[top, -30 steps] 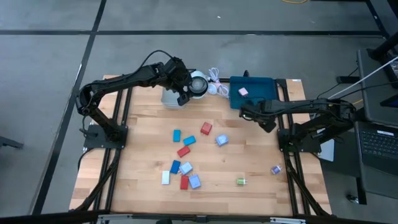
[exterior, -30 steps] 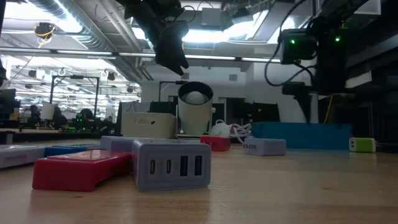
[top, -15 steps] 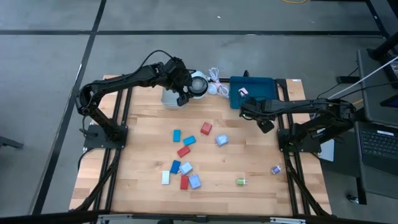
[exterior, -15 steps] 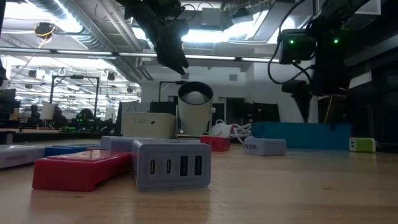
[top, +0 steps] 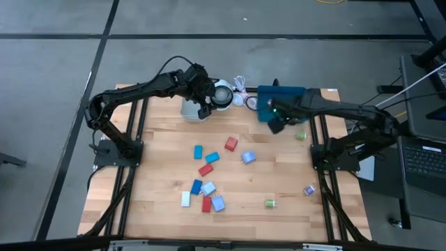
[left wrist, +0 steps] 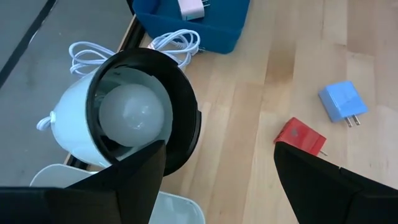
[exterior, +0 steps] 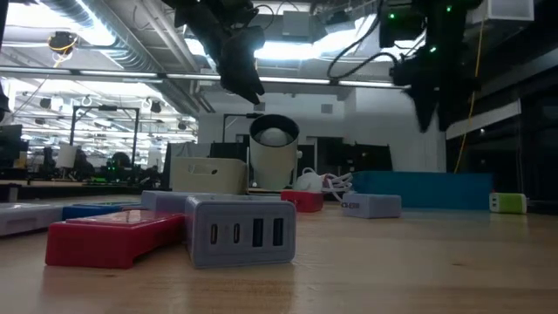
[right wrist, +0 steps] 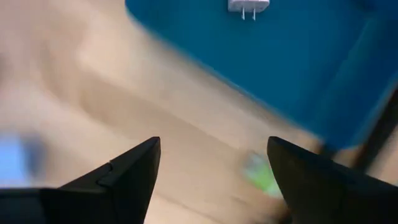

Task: Pick & Place Office items
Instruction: Put the top green charger adapter into the blue bin

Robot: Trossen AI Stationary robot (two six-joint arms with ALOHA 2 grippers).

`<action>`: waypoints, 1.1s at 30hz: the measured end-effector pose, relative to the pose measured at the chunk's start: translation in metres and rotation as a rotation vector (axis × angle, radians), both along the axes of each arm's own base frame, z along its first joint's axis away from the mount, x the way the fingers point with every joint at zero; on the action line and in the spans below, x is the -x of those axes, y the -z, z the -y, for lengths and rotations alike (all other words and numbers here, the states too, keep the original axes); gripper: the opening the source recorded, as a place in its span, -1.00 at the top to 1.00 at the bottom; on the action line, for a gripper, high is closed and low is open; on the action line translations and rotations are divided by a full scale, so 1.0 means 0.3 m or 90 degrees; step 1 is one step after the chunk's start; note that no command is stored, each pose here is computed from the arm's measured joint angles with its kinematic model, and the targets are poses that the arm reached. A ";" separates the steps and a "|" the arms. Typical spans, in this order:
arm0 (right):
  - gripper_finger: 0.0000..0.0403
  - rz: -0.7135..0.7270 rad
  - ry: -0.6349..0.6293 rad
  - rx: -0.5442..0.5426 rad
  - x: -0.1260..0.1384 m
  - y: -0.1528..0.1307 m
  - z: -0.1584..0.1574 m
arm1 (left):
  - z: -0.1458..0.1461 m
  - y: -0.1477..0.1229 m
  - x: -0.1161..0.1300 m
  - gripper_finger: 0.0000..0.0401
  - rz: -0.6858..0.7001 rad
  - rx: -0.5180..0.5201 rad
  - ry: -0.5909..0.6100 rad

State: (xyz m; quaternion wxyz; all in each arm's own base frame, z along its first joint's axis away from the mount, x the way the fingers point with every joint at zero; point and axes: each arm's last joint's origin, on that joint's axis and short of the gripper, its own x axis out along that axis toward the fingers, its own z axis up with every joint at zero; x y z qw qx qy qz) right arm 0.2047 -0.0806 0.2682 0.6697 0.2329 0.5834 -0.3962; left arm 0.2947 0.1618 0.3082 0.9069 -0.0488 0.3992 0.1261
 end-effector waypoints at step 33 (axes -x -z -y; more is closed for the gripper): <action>-0.49 -0.255 -0.387 -0.280 0.158 0.206 0.014 | -0.085 0.084 -0.034 -0.47 -0.037 -0.024 -0.119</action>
